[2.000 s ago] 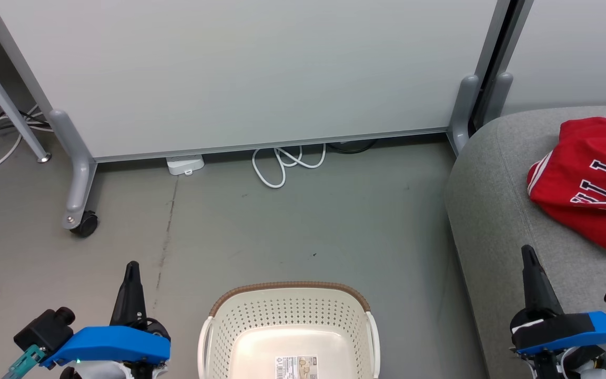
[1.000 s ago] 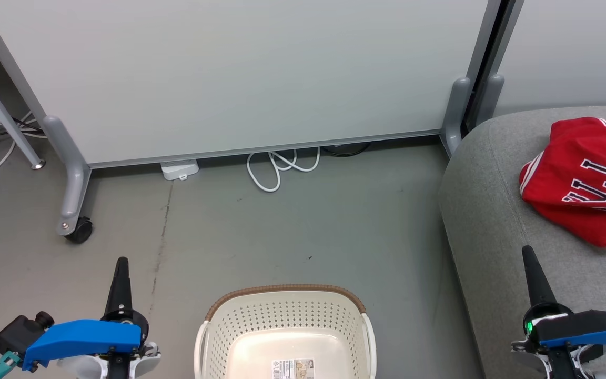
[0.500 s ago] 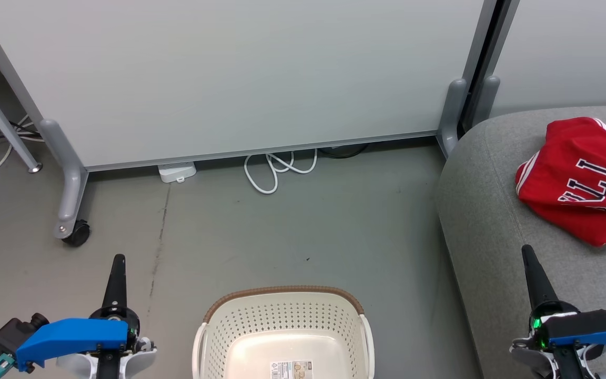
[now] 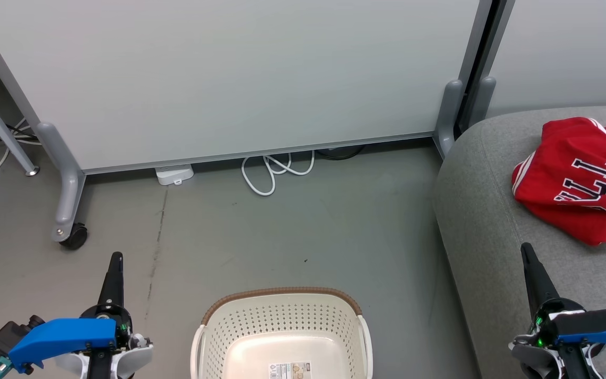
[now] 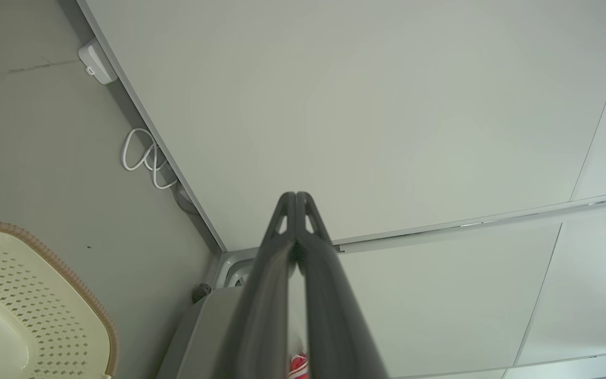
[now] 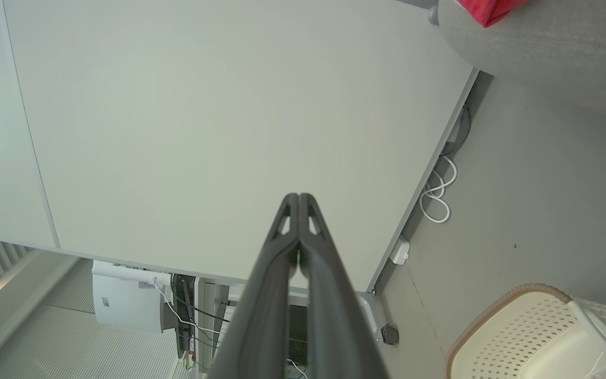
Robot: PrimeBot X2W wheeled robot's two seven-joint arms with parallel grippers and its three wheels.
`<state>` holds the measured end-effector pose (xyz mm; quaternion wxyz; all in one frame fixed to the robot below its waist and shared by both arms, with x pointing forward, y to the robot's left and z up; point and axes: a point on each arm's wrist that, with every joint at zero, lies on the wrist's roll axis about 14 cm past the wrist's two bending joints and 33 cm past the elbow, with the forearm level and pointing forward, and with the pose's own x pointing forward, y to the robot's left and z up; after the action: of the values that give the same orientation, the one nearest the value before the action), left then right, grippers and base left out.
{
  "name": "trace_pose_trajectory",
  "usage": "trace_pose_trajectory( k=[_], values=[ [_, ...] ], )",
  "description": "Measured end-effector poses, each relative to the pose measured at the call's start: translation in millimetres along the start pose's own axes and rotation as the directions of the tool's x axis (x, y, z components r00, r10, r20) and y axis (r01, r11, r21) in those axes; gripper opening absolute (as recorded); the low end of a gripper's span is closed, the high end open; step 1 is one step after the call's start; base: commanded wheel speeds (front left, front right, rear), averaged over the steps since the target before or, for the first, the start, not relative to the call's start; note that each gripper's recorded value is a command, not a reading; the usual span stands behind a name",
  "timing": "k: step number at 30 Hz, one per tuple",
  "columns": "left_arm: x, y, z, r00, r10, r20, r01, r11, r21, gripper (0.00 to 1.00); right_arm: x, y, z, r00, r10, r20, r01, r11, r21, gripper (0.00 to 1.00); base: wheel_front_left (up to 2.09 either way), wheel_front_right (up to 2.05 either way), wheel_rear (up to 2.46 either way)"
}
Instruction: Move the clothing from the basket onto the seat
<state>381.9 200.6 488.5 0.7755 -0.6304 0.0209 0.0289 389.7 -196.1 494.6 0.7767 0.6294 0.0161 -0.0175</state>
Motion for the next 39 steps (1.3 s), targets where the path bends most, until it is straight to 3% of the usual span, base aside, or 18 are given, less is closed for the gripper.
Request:
trace_pose_trajectory(
  k=[30,39],
  values=[
    [4,-14,2,0.998,-0.054,-0.007,0.052,0.977,-0.207,0.0,-3,7,5,0.999,0.034,-0.001,-0.033,0.977,0.21,0.0,0.0,0.0,0.0],
    [5,-15,2,0.998,-0.059,-0.007,0.056,0.977,-0.208,0.0,-3,7,5,0.999,0.034,0.0,-0.034,0.977,0.212,0.0,0.0,0.0,0.0]
  ],
)
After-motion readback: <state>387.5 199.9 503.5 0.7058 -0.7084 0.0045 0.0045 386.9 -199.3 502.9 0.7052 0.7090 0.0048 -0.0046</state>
